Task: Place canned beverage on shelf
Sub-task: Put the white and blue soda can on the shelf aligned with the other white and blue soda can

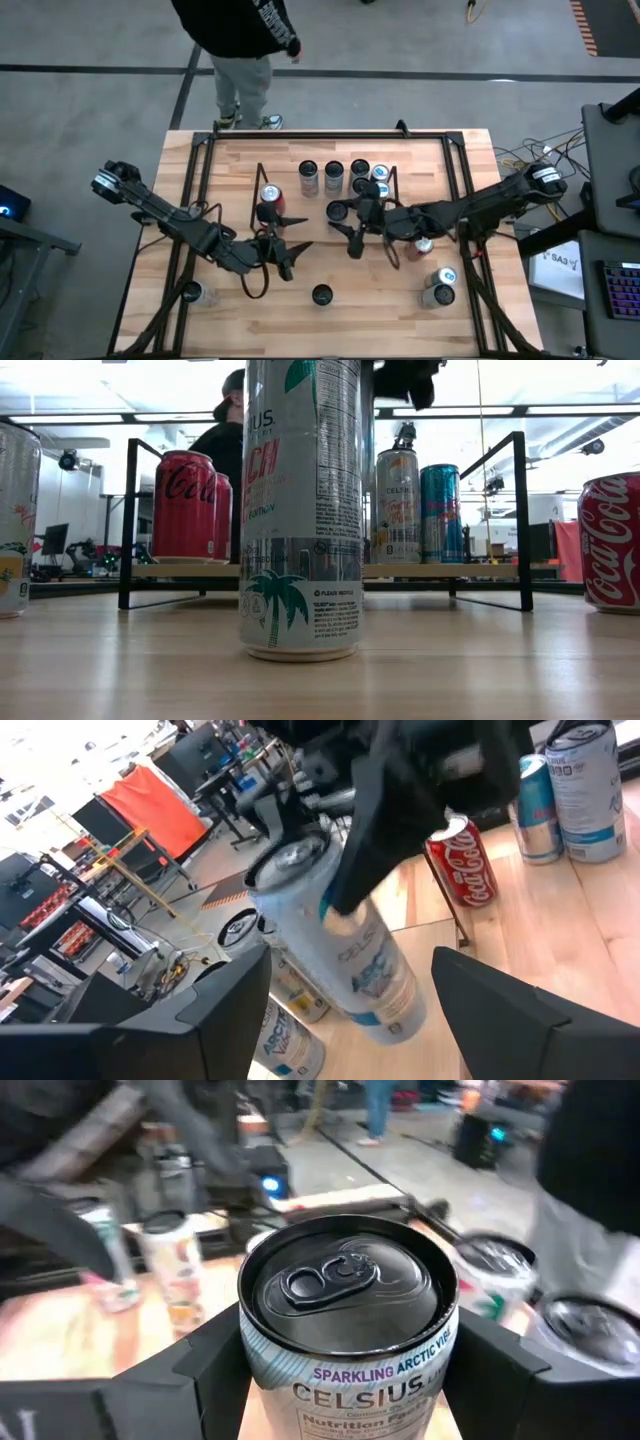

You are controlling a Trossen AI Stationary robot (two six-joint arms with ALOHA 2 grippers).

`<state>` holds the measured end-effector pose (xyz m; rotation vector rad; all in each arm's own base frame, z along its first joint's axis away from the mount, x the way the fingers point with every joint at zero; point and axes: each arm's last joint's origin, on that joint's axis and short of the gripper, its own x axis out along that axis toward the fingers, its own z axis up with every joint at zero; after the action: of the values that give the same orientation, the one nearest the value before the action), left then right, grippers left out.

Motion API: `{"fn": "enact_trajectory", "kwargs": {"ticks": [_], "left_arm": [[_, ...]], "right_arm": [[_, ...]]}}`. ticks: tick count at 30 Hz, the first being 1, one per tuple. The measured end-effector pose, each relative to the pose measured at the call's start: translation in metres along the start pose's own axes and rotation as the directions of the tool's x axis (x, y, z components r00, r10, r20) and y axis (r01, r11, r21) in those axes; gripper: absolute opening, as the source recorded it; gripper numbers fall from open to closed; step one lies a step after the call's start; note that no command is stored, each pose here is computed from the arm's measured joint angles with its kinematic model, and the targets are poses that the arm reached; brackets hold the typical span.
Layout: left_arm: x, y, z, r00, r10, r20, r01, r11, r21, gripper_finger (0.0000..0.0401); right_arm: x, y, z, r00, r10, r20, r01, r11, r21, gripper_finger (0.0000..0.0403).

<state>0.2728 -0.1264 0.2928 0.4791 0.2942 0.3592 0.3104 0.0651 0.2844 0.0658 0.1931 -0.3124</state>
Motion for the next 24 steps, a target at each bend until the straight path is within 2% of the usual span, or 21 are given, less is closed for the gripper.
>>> {"fn": "enact_trajectory", "kwargs": {"ticks": [5,9,18,24], "left_arm": [[-0.008,0.007,-0.01,0.999,0.012,0.038,-0.011,1.0,-0.024,0.025],[-0.017,0.019,-0.018,0.997,0.025,0.068,-0.022,0.998,-0.05,0.0241],[-0.029,0.033,-0.042,0.994,0.053,0.098,-0.042,0.993,-0.107,0.0227],[-0.028,0.032,-0.046,0.993,0.06,0.104,-0.048,0.992,-0.116,0.0224]], "right_arm": [[0.013,0.004,-0.016,0.997,-0.06,-0.048,0.061,0.998,0.025,0.0247],[0.019,0.007,-0.02,0.996,-0.07,-0.061,0.073,0.996,0.05,0.0247],[0.019,0.006,-0.02,0.994,-0.092,-0.067,0.097,0.993,0.074,0.0247],[0.019,0.005,-0.019,0.991,-0.118,-0.058,0.122,0.989,0.08,0.0249]]}}
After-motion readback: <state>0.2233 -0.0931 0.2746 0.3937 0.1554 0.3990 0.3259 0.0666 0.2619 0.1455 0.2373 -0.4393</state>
